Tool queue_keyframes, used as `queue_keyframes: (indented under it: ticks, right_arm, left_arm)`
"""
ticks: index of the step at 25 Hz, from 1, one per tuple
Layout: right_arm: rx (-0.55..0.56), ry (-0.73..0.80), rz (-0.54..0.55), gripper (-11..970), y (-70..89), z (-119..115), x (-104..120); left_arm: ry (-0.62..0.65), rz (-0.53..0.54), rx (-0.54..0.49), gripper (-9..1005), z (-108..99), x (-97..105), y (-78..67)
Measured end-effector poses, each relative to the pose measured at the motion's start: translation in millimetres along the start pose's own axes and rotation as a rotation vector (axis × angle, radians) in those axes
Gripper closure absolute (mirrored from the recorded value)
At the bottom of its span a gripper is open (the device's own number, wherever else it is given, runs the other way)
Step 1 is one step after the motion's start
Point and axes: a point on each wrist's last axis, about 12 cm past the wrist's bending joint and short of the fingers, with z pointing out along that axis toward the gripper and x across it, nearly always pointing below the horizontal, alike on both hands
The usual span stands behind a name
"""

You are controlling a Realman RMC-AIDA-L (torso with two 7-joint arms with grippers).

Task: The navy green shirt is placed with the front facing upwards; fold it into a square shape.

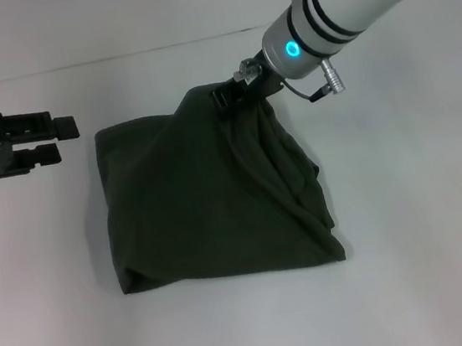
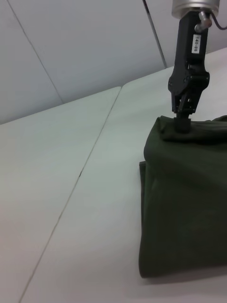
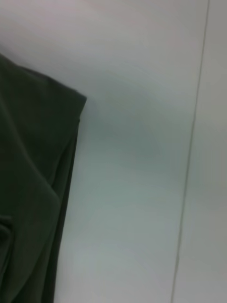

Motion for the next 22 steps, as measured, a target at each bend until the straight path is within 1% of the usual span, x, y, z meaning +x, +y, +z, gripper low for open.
queue_keyframes:
  ticks: [6,8,12,15,20,22]
  right_arm:
    - [-0.022,0.001,-0.004,954,-0.4,-17,-3]
    - [-0.015,0.012,-0.005,954,-2.2,-22,-2]
    - [0.029,0.047,0.007,955,-11.1,-29,4]
    - [0.049,0.057,0.027,955,-20.9,-32,10]
    - [0.067,0.034,0.057,955,-33.8,-42,15]
    - [0.072,0.031,0.06,954,-35.4,-43,15]
  left_arm:
    - [-0.004,-0.001,-0.003,368,-2,0,0.9]
    - [-0.005,-0.001,-0.005,368,-2,0,1.4]
    - [-0.007,-0.003,-0.006,368,-3,0,2.1]
    - [-0.007,-0.003,-0.006,369,-3,0,2.0]
    - [-0.005,0.001,-0.002,369,-1,-1,0.2]
    - [-0.004,0.002,-0.001,369,-1,-1,-0.1]
